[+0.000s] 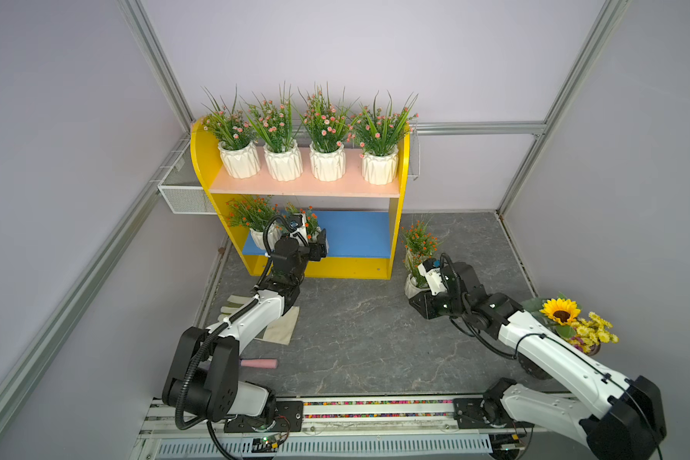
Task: Place the baby's breath potted plants on the rack by color
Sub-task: Place the baby's breath potted plant on the rack.
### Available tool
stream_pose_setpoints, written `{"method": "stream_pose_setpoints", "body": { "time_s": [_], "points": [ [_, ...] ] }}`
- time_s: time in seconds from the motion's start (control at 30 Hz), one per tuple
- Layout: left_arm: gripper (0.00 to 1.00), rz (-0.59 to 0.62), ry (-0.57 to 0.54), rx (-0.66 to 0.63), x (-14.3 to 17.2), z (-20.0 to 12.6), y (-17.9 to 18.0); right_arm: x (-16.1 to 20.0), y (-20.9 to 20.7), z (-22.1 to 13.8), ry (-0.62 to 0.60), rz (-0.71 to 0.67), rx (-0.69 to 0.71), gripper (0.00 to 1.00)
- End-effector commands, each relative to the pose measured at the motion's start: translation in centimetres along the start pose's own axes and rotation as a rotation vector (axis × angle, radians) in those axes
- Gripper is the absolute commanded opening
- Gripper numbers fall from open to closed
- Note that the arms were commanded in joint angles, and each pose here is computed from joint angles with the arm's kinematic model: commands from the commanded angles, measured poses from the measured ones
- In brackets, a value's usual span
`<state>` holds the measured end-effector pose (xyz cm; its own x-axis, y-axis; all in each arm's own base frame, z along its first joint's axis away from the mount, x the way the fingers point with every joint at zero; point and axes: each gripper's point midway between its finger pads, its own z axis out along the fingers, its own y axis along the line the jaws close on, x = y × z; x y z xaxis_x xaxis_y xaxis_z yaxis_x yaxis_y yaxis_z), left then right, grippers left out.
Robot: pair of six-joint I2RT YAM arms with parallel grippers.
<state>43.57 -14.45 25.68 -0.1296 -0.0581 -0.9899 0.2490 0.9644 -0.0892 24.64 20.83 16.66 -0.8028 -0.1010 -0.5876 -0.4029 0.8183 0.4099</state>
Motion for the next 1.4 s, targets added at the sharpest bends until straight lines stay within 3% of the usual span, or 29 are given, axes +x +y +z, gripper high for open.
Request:
{"method": "stream_pose_setpoints", "body": {
  "time_s": [0.0, 0.77, 1.37],
  "points": [
    [0.32, -0.002, -0.176, 0.031, -5.5, -0.5, -0.7, 0.0, -0.1, -0.1, -0.010, 0.020, -0.002, 0.24],
    [0.31, 0.057, -0.085, -0.115, -5.9, 5.4, 2.3, 0.4, -0.5, -0.5, -0.022, 0.027, 0.008, 0.24],
    [0.34, 0.068, -0.018, -0.221, -5.1, 6.8, 4.7, 0.4, -0.7, -0.4, -0.022, 0.032, 0.014, 0.24]
  ]
}}
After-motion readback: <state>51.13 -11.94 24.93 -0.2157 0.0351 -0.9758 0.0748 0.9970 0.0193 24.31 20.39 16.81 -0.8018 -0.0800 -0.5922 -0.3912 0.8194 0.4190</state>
